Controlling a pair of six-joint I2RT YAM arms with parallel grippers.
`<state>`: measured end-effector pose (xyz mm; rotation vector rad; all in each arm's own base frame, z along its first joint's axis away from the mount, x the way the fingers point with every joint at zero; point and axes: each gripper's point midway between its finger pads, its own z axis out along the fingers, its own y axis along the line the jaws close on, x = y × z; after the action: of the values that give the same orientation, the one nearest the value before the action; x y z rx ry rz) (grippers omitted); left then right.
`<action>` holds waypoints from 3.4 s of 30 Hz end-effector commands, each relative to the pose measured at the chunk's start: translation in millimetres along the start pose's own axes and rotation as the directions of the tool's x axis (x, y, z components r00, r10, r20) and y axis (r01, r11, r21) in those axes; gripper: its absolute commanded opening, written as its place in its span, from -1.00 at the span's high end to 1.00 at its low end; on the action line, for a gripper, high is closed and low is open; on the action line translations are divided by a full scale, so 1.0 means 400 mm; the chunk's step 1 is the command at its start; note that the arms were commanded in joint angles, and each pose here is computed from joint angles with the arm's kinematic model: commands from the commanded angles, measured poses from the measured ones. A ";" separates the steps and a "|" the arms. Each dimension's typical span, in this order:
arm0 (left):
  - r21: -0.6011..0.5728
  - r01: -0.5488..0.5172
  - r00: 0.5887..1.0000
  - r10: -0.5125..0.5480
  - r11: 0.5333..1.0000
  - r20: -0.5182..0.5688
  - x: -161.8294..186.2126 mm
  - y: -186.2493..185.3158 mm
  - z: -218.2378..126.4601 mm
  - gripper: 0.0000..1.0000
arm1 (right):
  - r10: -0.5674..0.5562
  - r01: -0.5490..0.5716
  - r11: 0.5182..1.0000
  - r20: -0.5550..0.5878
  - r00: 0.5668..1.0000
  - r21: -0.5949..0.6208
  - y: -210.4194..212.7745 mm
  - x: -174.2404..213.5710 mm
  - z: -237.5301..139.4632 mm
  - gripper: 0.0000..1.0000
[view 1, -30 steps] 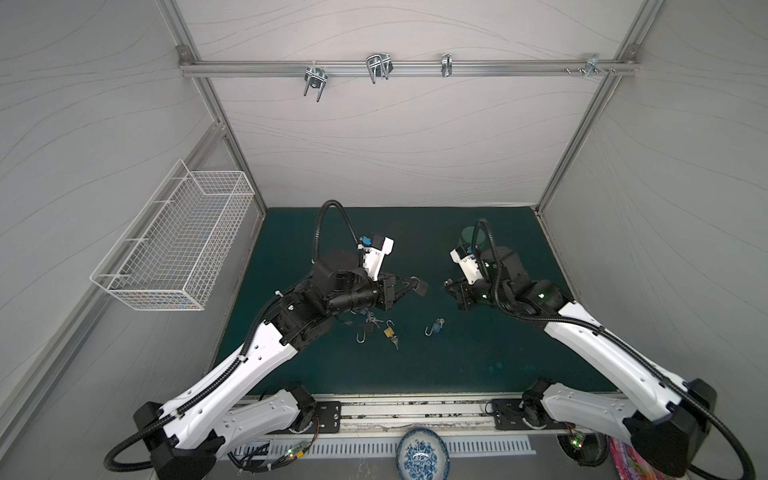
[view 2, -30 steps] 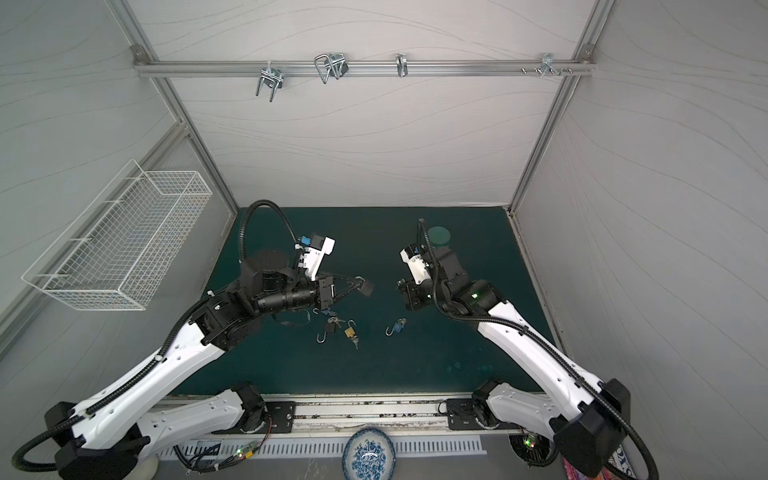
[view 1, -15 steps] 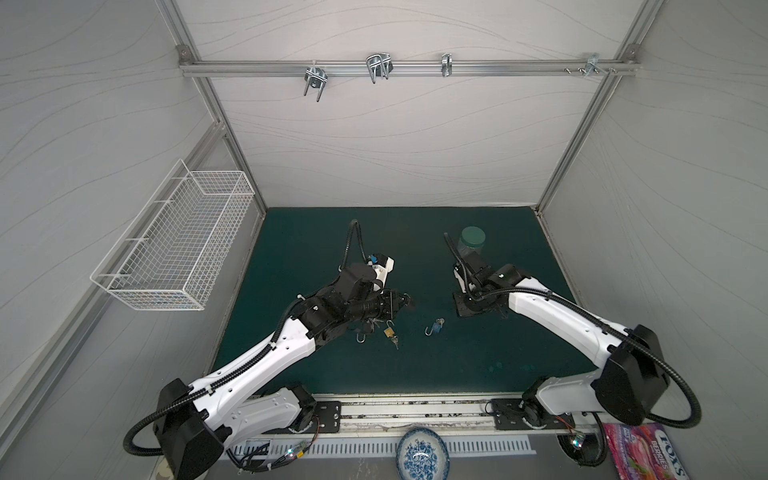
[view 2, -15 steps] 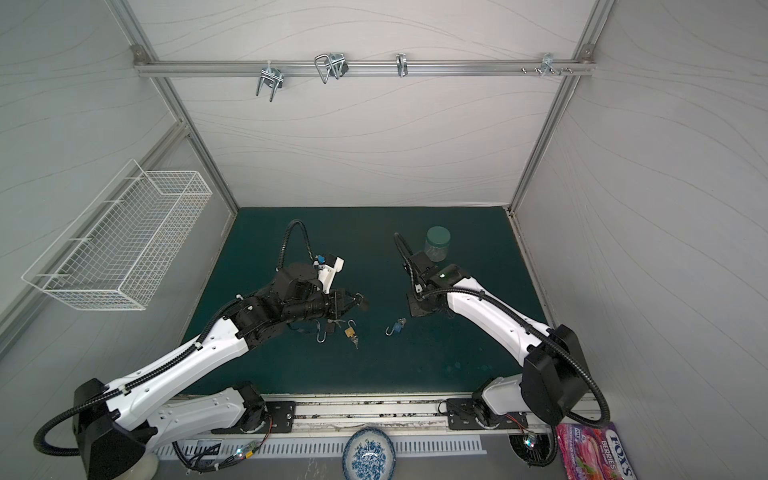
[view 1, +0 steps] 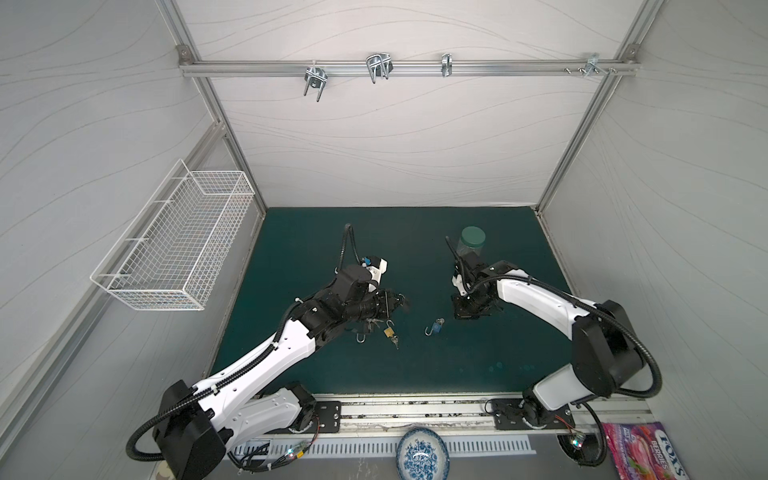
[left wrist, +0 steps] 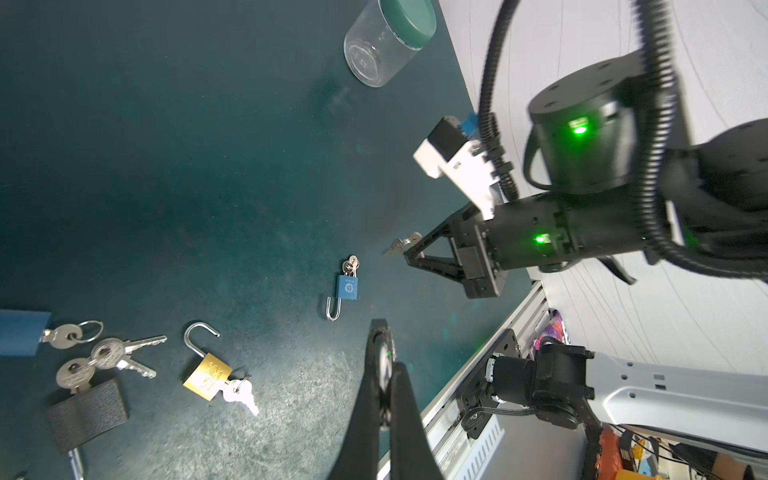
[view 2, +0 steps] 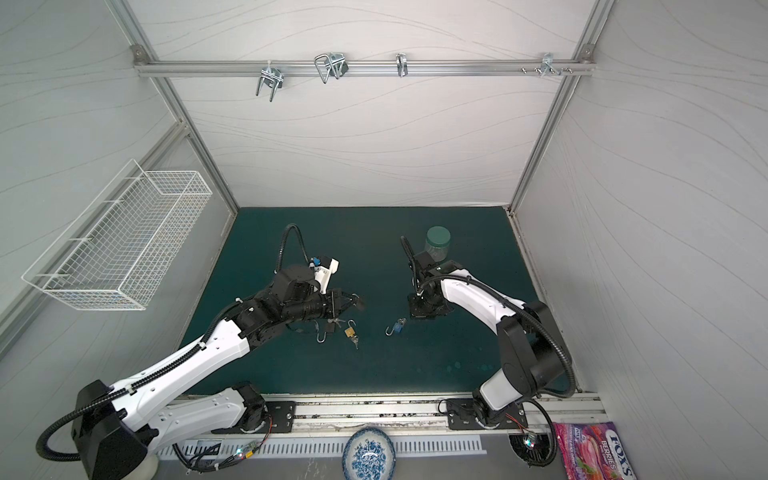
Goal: Lock with the key
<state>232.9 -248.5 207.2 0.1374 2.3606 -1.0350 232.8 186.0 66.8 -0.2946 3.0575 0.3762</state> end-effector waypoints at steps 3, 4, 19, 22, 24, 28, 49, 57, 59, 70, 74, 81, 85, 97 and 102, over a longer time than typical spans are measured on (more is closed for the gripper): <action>0.060 -0.002 0.998 -0.001 0.998 0.060 -0.035 -0.038 -0.027 1.00 | 0.050 -0.051 0.999 -0.078 0.996 -0.008 -0.026 0.013 0.045 1.00; 0.060 0.001 0.998 -0.005 0.998 0.058 -0.034 -0.037 -0.027 1.00 | 0.063 -0.063 0.998 -0.091 0.994 0.000 -0.036 0.017 0.051 1.00; 0.072 0.027 0.999 -0.029 0.997 0.034 -0.029 -0.039 -0.016 1.00 | 0.087 -0.084 0.996 -0.135 0.987 0.029 -0.070 0.032 0.081 0.95; 0.068 0.038 0.998 -0.041 0.997 0.041 -0.030 -0.031 -0.018 1.00 | 0.070 -0.067 0.997 -0.143 0.987 0.032 -0.063 0.032 0.089 0.97; 0.073 0.051 0.998 -0.054 0.996 0.041 -0.031 -0.026 -0.018 1.00 | 0.067 -0.063 0.997 -0.143 0.987 0.035 -0.061 0.030 0.091 0.95; 0.072 0.068 0.996 -0.071 0.995 0.047 -0.034 -0.018 -0.024 1.00 | 0.066 -0.060 0.997 -0.148 0.987 0.045 -0.062 0.026 0.095 0.69; 0.375 0.059 0.991 -0.100 0.925 0.091 -0.126 -0.116 -0.095 1.00 | -0.107 0.325 0.923 0.677 0.728 -0.204 0.129 -0.080 -0.446 -0.98; 0.410 0.026 0.996 -0.058 0.912 0.067 -0.125 -0.169 -0.096 1.00 | -0.240 0.627 0.778 0.902 0.359 -0.043 0.193 -0.021 -0.599 -0.90; 0.416 0.013 0.997 -0.046 0.909 0.068 -0.123 -0.185 -0.095 1.00 | -0.289 0.717 0.697 0.907 0.306 -0.020 0.232 0.008 -0.615 -0.78; 0.481 -0.051 0.999 0.042 0.875 0.028 -0.104 -0.285 -0.067 1.00 | -0.667 0.803 0.469 0.743 0.050 0.367 0.348 0.060 -0.532 -0.51; 0.492 -0.056 0.998 0.050 0.869 0.026 -0.103 -0.297 -0.064 1.00 | -0.686 0.787 0.470 0.726 0.042 0.399 0.352 0.052 -0.520 -0.54; 0.508 -0.067 0.998 0.062 0.858 0.025 -0.100 -0.310 -0.067 1.00 | -0.692 0.795 0.469 0.719 0.060 0.385 0.366 0.039 -0.505 -0.31; 0.515 -0.069 0.998 0.065 0.855 0.027 -0.100 -0.314 -0.069 1.00 | -0.688 0.806 0.468 0.722 0.074 0.363 0.377 0.037 -0.498 -0.19; 0.518 -0.073 0.997 0.068 0.852 0.028 -0.091 -0.320 -0.081 1.00 | -0.660 0.818 0.478 0.746 0.093 0.322 0.393 0.042 -0.506 0.20; 0.517 -0.072 0.997 0.063 0.853 0.036 -0.093 -0.320 -0.089 1.00 | -0.655 0.821 0.480 0.749 0.101 0.310 0.392 0.047 -0.505 0.35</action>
<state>213.5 -306.8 284.6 0.3425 2.1394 -1.5658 182.2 280.3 284.0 -1.2419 1.6216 0.4909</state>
